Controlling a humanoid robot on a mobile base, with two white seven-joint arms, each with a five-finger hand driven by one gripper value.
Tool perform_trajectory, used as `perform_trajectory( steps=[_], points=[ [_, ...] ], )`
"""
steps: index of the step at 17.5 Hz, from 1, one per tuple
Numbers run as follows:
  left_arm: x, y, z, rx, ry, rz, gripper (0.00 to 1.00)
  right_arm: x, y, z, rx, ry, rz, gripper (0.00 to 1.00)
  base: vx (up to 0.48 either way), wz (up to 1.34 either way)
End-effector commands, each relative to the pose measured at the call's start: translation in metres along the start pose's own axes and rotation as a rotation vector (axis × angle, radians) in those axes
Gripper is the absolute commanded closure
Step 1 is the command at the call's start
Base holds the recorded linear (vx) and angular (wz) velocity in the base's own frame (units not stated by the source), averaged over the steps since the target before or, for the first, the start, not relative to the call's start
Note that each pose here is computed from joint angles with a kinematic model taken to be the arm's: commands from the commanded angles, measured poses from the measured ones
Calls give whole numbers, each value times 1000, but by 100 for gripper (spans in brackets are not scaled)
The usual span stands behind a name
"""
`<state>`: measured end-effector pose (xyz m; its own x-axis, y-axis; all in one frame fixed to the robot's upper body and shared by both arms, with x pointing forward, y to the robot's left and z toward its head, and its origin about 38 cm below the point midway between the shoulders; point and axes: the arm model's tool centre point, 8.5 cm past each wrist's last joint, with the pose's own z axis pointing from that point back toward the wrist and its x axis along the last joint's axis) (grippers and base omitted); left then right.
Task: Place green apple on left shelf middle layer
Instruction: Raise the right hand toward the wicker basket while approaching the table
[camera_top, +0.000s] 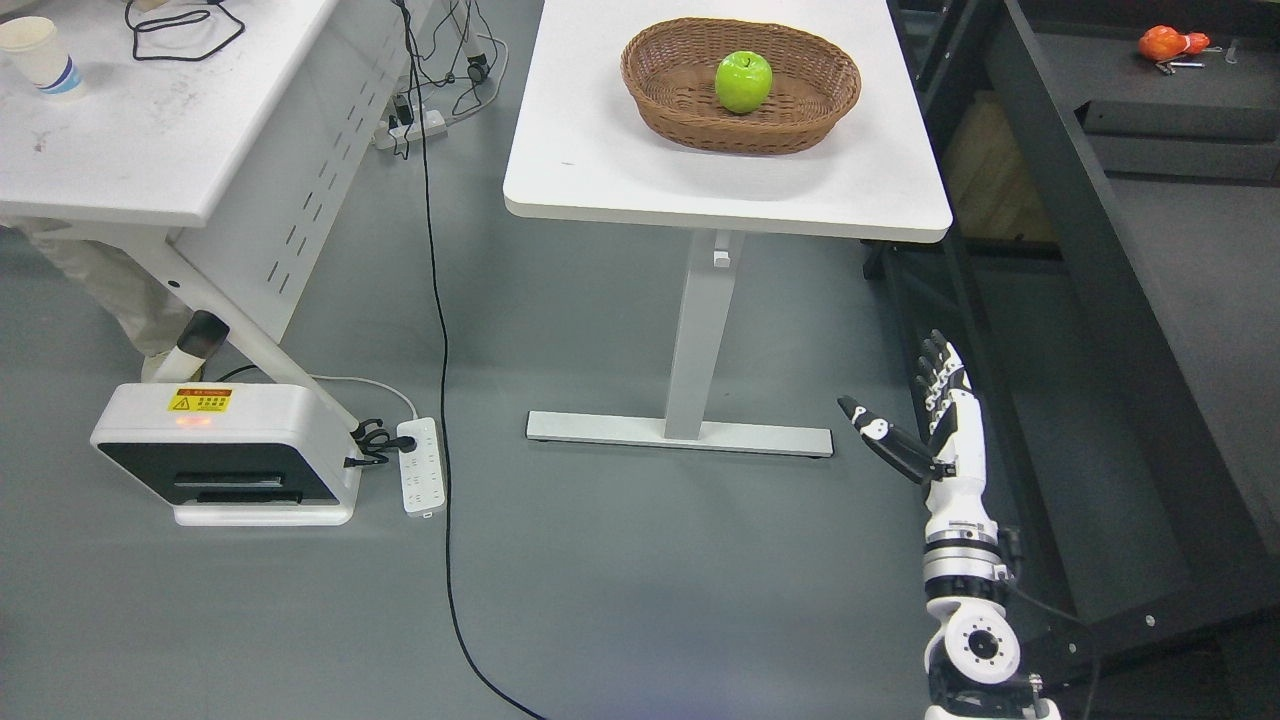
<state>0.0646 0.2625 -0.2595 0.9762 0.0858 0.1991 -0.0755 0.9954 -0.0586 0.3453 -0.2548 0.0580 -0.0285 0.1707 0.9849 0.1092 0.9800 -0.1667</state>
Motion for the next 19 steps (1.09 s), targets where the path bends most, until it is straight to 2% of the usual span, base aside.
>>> perform_trajectory(
  steps=[1,3,4,5,6,7,8,11,12,19],
  points=[
    [1,11,1,17,-1,-2,0,9,-25,-4,-43,-88,57,0,0,0],
    [1,11,1,17,-2,-3,0,22,-36,-16,20,-154,414,0,5,-16],
    [1,11,1,17,-1,-2,0,29,-25,-25,59,-177,704,0,0,0],
    [1,11,1,17,-2,-3,0,25,-21,-27,40,-131,942,0,0,0],
    [1,11,1,17,-2,-6,0,22,-23,-28,15,-75,1016,0,0,0],
    [1,11,1,17,-2,-3,0,20,-24,-26,14,-52,987,0,0,0],
    [1,11,1,17,-2,-3,0,24,-23,-24,23,-75,939,0,0,0],
    [1,11,1,17,-2,-6,0,44,-20,-15,53,-205,808,0,0,0],
    [1,11,1,17,-2,-3,0,49,-23,-15,47,-223,805,0,0,0],
    [1,11,1,17,-2,-3,0,55,-29,-19,21,-232,796,0,0,0]
  ],
)
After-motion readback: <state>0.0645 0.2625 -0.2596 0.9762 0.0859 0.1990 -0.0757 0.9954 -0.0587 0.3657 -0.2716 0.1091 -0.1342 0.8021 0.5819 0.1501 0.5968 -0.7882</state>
